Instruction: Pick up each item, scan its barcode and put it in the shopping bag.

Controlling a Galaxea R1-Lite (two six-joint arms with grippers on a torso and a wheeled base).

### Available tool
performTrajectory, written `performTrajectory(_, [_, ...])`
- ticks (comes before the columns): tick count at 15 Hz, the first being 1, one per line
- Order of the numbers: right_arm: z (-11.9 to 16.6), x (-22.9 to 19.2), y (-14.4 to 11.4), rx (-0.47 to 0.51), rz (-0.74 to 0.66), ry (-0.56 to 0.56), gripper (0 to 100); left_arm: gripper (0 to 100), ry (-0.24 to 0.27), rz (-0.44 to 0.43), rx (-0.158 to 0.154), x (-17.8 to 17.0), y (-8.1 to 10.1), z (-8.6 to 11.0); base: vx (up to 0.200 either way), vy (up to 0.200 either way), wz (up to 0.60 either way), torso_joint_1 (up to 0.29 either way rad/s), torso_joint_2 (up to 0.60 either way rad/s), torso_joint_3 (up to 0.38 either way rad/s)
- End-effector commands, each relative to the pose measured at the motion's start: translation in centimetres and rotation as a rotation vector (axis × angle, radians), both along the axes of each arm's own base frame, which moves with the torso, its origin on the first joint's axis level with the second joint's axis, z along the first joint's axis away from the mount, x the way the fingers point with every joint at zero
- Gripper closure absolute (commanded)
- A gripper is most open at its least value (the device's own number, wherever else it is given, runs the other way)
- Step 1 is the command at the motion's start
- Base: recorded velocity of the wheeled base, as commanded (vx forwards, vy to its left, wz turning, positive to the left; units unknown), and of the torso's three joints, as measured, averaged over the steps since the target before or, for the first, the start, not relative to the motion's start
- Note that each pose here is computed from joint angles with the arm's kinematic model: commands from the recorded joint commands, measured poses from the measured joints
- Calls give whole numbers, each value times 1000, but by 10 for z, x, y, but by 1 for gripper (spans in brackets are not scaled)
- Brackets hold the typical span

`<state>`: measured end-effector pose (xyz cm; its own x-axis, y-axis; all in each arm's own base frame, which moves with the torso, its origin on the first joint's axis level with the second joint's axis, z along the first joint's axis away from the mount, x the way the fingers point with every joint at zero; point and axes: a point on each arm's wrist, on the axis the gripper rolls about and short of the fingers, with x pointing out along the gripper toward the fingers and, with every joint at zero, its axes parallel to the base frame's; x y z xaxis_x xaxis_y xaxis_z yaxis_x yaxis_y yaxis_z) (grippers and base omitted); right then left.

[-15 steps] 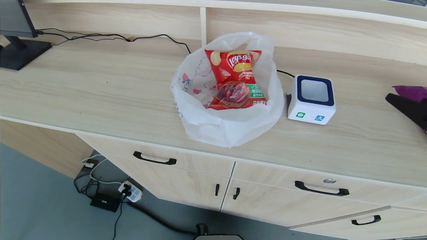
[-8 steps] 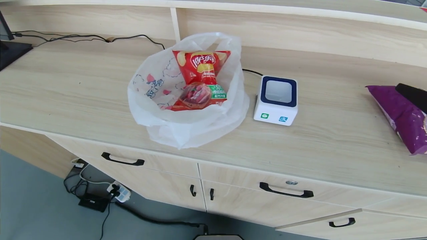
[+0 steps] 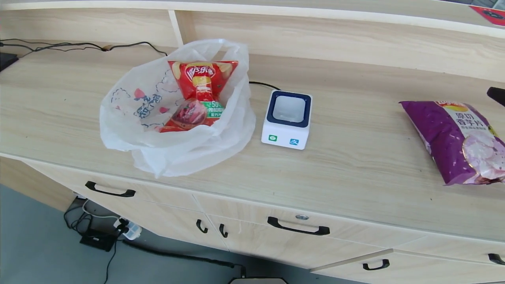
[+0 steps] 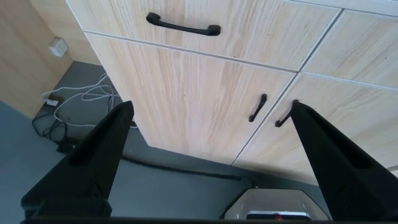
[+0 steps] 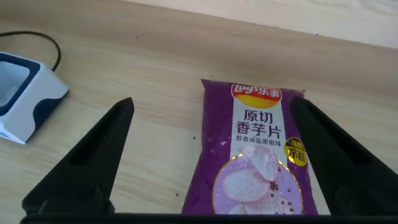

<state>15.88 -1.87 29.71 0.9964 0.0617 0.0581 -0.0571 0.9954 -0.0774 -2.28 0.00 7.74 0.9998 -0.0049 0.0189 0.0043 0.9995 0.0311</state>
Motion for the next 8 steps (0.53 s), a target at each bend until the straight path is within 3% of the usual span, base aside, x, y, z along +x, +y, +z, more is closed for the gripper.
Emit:
performTrajectory(1, [16, 7, -9, -19, -27, 63, 0, 0, -1, 0, 0, 0, 0, 0, 0, 0, 0, 0, 0, 0])
performTrajectory(4, [14, 16, -11, -10, -32, 281, 0, 0, -1, 0, 1, 0, 0, 0, 0, 0, 0, 0, 0, 0])
performTrajectory(8, [0, 41, -21, -11, -64, 396, 0, 0, -1, 2, 1, 0, 0, 0, 0, 0, 0, 0, 0, 0])
